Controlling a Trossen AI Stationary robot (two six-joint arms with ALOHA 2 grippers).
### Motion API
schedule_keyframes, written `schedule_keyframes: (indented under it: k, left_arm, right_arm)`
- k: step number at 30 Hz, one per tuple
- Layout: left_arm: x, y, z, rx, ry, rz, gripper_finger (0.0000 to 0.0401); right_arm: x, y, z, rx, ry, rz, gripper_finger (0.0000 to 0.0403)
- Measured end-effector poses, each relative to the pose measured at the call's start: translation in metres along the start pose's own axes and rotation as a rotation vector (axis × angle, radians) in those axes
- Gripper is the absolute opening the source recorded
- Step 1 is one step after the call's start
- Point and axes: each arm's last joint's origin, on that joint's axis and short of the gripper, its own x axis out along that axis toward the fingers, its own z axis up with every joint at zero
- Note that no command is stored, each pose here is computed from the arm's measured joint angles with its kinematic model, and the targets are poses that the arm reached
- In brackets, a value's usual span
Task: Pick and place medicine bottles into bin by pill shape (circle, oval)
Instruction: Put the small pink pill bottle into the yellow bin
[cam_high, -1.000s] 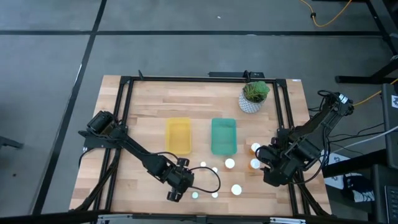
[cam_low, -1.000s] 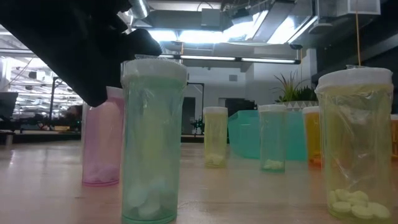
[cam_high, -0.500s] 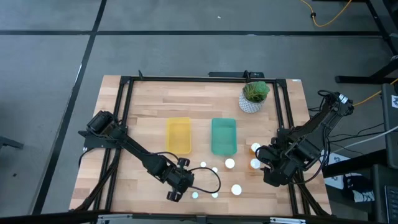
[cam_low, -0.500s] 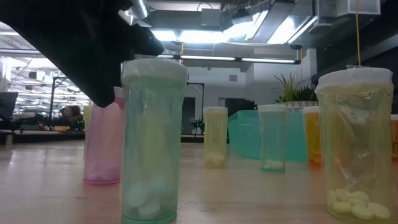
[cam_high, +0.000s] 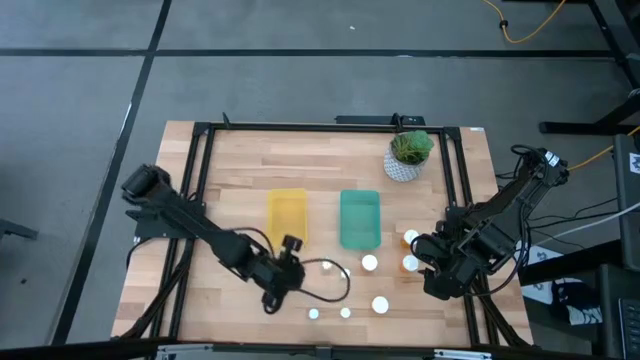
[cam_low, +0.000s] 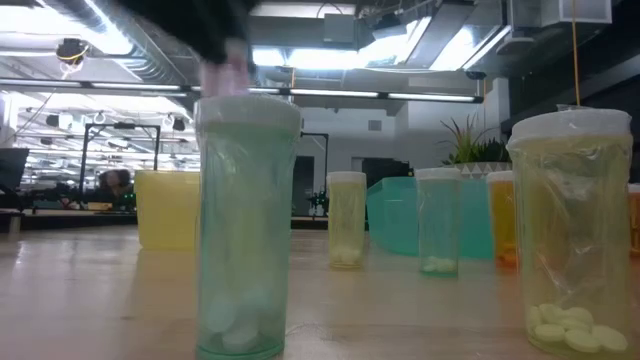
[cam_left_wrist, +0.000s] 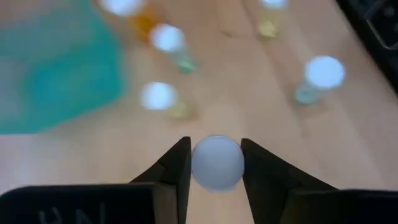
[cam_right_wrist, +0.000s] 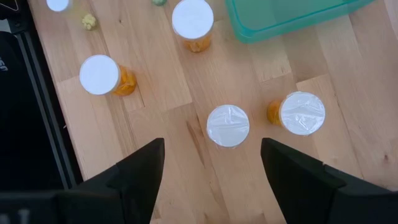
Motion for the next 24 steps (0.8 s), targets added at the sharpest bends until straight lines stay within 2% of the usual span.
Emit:
schedule_keyframes:
  k: [4,8,14,18,22,24]
  left_arm:
    - [-0.036,0.030,-0.002,-0.017,-0.027,0.143,0.0106]
    - [-0.046,0.069,-0.007,-0.103,0.001,0.196,0.0106]
    - [-0.028,0.127,-0.033,-0.240,0.149,0.104,0.0106]
    - [-0.006,0.147,-0.065,-0.308,0.214,0.075,0.0106]
    - [0.016,0.156,-0.092,-0.369,0.178,0.106,0.0106]
    - [0.025,0.158,-0.098,-0.374,0.105,0.091,0.0106]
  right_arm:
    - [0.000,0.000,0.000,-0.002,-0.004,-0.002,0.0269]
    - [0.000,0.000,0.000,-0.004,-0.013,-0.007,0.0269]
    - [0.000,-0.001,0.001,-0.003,-0.037,-0.018,0.0269]
    - [0.000,0.000,0.001,-0.003,-0.037,-0.018,0.0269]
    - [0.000,0.000,0.001,-0.003,-0.036,-0.017,0.0269]
    - [0.000,0.000,0.001,-0.003,-0.037,-0.017,0.0269]
